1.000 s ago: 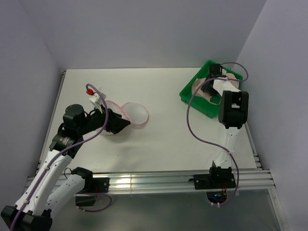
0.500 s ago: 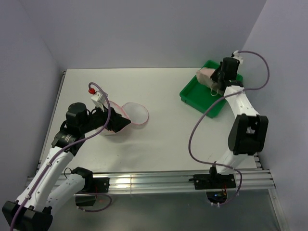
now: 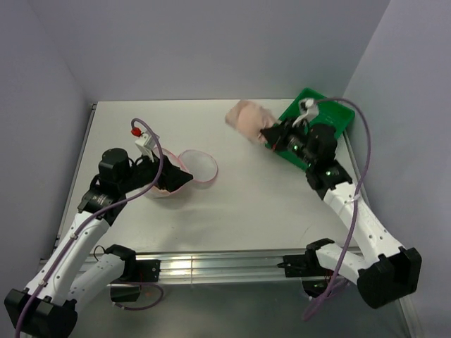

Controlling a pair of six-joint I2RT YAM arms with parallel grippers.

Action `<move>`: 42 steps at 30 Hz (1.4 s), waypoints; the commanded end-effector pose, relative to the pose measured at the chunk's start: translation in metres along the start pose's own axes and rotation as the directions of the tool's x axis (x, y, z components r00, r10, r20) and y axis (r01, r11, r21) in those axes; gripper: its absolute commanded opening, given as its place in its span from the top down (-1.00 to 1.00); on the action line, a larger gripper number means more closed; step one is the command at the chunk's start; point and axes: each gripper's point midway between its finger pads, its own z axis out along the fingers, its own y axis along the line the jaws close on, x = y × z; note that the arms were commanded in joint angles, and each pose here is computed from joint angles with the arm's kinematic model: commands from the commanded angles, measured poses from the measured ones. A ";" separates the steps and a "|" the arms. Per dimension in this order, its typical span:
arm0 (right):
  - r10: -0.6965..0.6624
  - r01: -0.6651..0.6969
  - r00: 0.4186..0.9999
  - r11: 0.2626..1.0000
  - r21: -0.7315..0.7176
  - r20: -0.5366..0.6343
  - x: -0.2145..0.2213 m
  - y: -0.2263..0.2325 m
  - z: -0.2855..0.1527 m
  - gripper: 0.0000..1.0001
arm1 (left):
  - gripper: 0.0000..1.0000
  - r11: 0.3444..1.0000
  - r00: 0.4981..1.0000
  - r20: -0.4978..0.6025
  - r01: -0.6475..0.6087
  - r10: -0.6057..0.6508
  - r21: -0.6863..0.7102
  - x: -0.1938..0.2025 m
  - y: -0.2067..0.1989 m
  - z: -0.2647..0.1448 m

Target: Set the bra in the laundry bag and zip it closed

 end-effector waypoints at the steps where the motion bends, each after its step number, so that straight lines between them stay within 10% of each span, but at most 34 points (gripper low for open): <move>1: 0.011 -0.025 0.975 0.998 -0.060 -0.221 0.106 0.000 -0.023 1.00 | -0.61 0.998 1.000 0.025 0.006 -0.008 0.070 -0.008 -0.013 0.002; 5: 0.129 -0.136 0.914 0.991 0.008 -0.385 0.200 -0.021 -0.065 1.00 | -0.62 0.997 0.999 0.023 0.029 -0.031 0.074 -0.008 -0.015 0.003; 12: 0.258 -0.214 0.896 0.964 0.156 -0.362 0.235 -0.043 -0.104 -0.42 | -0.64 0.993 0.995 -0.017 0.096 -0.095 0.071 -0.002 -0.019 0.021; 24: 0.149 -0.035 0.906 0.960 0.279 -0.397 0.223 -0.073 -0.056 -0.05 | -0.34 0.978 0.983 -0.001 0.182 -0.183 -0.106 0.042 -0.010 0.081; 31: 0.220 -0.087 0.891 0.941 0.326 -0.397 0.245 -0.087 -0.021 -0.20 | -0.19 0.970 0.969 -0.086 0.222 -0.230 -0.099 0.087 -0.003 0.106; 42: 0.300 -0.200 0.911 0.921 0.333 -0.283 0.239 -0.094 -0.021 -0.20 | -0.44 0.950 0.943 -0.143 0.281 -0.299 -0.135 0.126 0.007 0.139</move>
